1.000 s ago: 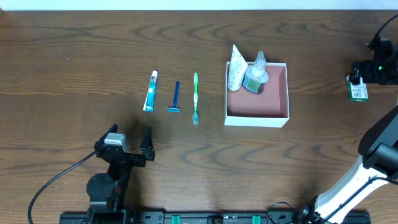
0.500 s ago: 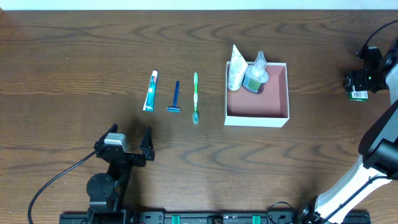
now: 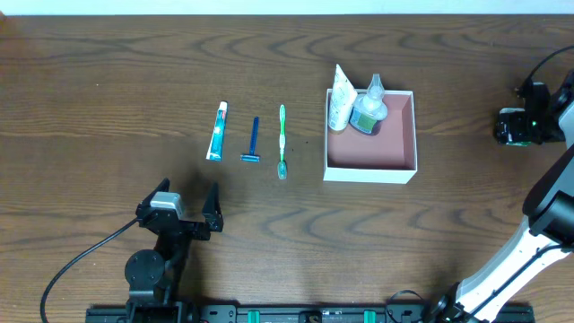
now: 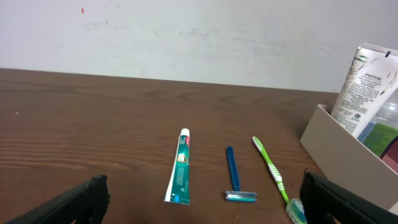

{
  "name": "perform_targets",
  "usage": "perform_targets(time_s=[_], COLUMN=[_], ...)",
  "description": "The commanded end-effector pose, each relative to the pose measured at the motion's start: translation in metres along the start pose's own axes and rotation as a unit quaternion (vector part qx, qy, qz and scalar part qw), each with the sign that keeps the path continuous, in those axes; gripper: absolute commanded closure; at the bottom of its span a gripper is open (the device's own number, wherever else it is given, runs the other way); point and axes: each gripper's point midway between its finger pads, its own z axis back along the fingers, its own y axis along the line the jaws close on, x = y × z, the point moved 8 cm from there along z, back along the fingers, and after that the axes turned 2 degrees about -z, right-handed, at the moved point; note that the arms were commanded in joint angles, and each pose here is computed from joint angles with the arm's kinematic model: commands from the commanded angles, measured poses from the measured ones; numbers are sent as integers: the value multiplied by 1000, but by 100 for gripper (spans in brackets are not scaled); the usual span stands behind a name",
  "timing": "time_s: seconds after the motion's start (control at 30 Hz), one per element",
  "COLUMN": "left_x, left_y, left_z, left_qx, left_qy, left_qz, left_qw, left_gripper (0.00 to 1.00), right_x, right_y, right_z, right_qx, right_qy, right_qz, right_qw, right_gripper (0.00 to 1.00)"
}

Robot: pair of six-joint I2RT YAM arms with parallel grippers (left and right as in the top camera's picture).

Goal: Pack container
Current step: 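Move the right gripper to the green soap box and grasp it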

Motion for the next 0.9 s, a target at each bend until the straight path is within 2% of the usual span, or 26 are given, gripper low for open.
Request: perform_targets(time_s=[0.0,0.13,0.33,0.87], left_x=[-12,-12,-12,-12], left_y=[1,1,1,1], left_z=[-1,-1,-1,-1], left_qx=[-2,-2,-2,-2], left_qy=[22,22,22,22], left_qz=[5,5,5,5], left_qw=[1000,1000,1000,1000], left_gripper=[2,2,2,2], right_x=[-1,1,1,1], right_y=[3,2,2,2], right_z=[-4,-4,-4,-6], right_qx=[24,23,22,22], right_qy=[-10,-15,-16,-15], right_qz=[4,4,4,0], right_qw=[1000,1000,1000,1000], right_gripper=[1,2,19,18])
